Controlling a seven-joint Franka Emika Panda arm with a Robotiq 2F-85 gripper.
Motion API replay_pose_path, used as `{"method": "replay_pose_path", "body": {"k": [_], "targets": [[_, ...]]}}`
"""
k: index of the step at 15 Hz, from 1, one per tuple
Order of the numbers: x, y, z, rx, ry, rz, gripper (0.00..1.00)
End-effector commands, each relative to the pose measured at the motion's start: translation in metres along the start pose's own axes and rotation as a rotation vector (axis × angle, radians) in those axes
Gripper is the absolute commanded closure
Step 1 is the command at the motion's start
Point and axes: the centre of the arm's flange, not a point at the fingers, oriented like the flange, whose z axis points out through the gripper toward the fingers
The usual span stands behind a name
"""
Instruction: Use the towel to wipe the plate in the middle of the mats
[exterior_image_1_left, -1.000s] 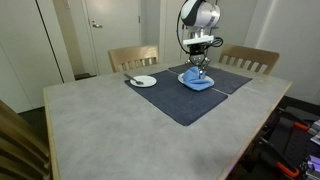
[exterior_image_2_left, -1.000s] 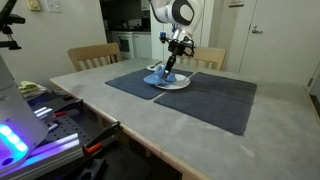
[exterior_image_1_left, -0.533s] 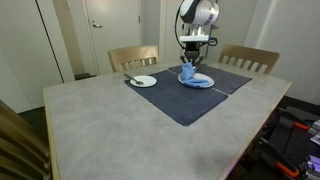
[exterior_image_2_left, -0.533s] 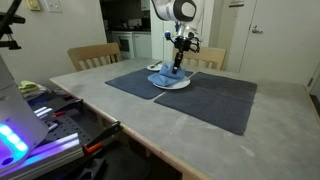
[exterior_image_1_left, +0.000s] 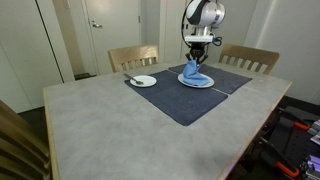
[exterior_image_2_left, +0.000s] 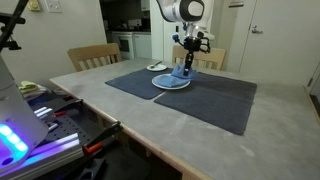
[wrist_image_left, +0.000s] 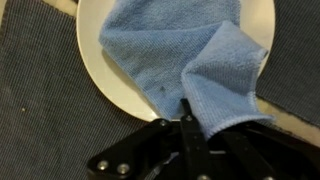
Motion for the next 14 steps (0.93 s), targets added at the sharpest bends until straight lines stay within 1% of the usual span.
{"method": "replay_pose_path", "body": {"k": [1,4,6,8,10,12,14], "targets": [[-0.003,0.012,0.014,-0.077,0.007,0.009,0.98],[-0.016,0.015,0.022,-0.164,-0.025,-0.022,0.98],[-0.028,0.015,0.026,-0.229,-0.079,-0.068,0.98],[-0.041,0.011,0.029,-0.273,-0.116,-0.102,0.98],[-0.052,0.005,0.030,-0.295,-0.140,-0.129,0.98],[-0.058,-0.004,0.025,-0.287,-0.137,-0.135,0.98],[-0.063,-0.010,0.013,-0.266,-0.114,-0.148,0.98]]}}
